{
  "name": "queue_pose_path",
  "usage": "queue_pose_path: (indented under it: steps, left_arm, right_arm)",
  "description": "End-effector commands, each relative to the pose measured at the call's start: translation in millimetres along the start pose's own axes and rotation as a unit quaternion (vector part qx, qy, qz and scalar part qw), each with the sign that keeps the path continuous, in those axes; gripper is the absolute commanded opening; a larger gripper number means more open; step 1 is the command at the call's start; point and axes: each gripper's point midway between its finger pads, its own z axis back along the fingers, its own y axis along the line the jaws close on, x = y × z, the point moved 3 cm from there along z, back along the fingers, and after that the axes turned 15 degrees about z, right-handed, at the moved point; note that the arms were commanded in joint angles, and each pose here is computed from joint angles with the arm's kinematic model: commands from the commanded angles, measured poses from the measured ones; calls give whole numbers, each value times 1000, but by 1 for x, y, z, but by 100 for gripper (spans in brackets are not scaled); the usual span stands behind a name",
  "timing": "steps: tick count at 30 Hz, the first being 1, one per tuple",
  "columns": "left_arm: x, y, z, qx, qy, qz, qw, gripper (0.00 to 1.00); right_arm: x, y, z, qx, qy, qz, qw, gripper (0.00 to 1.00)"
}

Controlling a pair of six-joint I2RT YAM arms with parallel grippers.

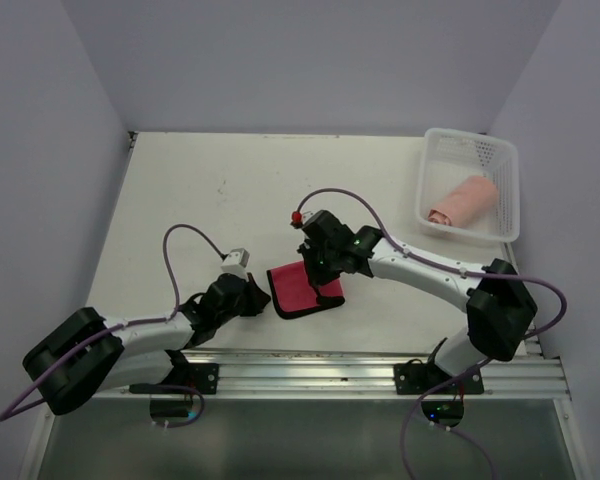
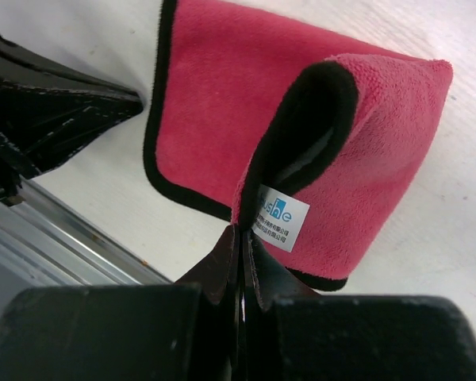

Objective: Roll the towels
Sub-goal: Fold the towel

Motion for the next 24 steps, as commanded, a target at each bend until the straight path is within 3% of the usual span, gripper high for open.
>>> queue_pose_path:
  steps: [1,24]
  left_arm:
    - [4,-10,1,-24,-14,11,1000,0]
    - [4,-6,5,-23,-19,16,999,0]
  right_arm:
    - [25,21,1,35,-33,4,999,0]
    - [31,65,-42,89,-10,9,996,0]
